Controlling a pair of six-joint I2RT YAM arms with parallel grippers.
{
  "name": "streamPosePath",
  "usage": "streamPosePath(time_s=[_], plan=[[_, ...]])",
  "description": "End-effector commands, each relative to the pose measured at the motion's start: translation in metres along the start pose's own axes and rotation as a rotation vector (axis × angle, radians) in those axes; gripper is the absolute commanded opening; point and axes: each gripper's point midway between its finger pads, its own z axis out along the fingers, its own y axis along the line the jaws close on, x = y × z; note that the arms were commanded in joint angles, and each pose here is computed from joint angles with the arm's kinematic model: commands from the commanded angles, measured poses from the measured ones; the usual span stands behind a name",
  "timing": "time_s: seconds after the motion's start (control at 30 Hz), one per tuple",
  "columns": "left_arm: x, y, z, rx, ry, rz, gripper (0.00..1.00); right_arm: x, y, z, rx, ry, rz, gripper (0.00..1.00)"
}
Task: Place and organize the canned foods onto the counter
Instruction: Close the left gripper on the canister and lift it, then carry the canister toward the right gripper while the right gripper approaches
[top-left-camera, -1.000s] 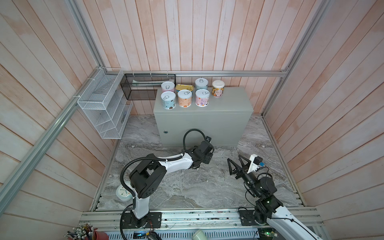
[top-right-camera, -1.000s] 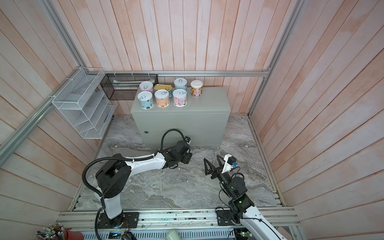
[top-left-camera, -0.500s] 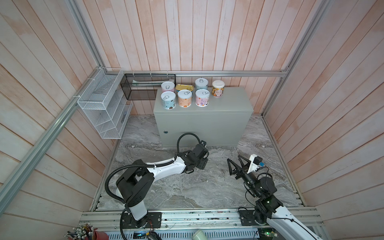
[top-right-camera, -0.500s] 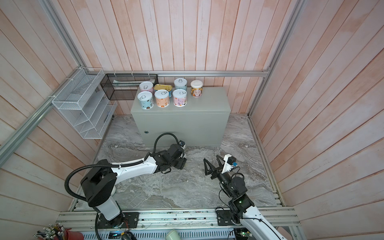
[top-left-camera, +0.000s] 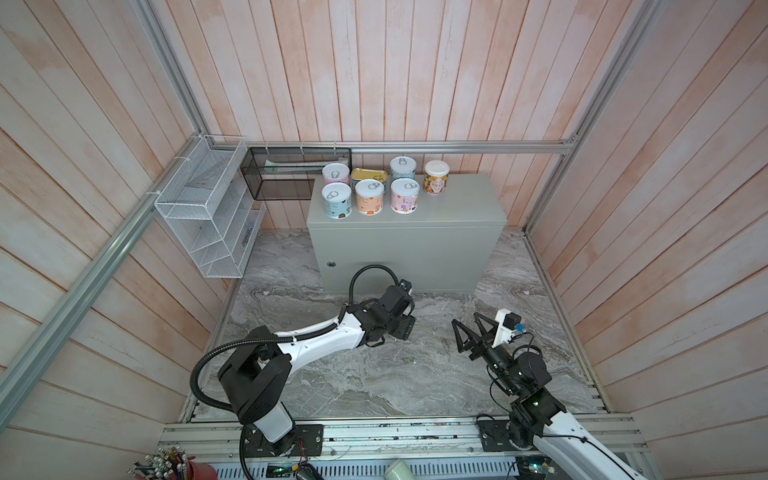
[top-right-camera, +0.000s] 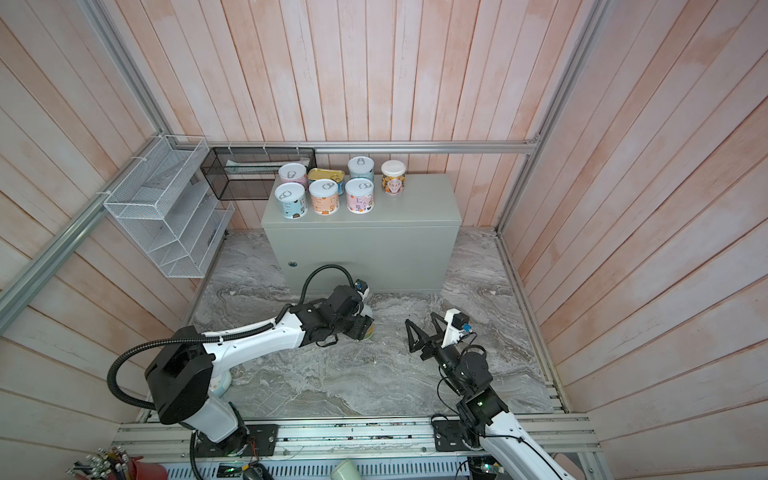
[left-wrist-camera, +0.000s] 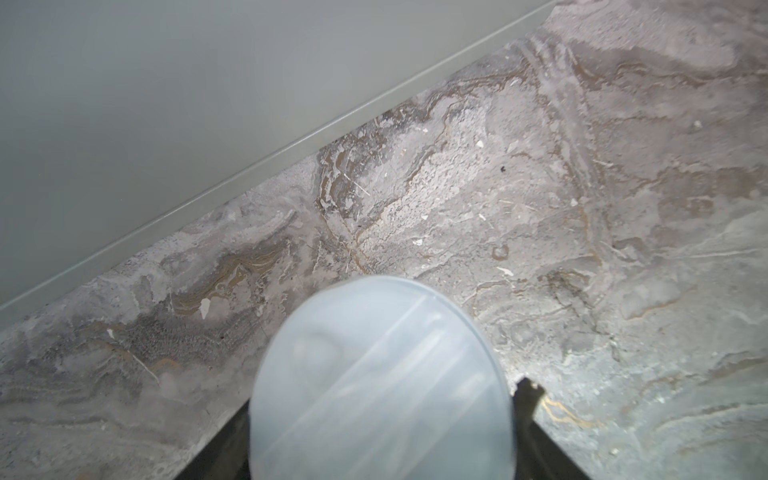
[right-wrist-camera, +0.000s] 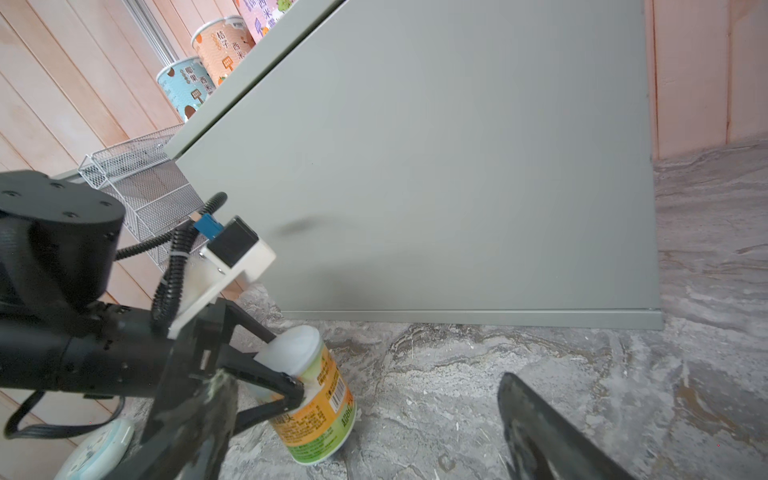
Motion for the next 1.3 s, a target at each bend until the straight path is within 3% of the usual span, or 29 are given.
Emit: streamPosePath(time_s=[0.0,0.63,1.27], plan=[[-0.043,-0.003,-0.027,0.063,-0.125,-0.055,0.65,0.036,-0.008,-0.002,0.008,0.11,-0.033,0.97],[-0.049,0.0,-0.071,0.148,-0.115,-0.099,0.63,0.066,0.042,0.03,-0.059,0.233,-0.173,0.95],[-0.031,-0.033,-0.066,0.269,-0.003,-0.045,0.63,0.076,0.066,0.042,-0.129,0.245,-0.203,0.94]])
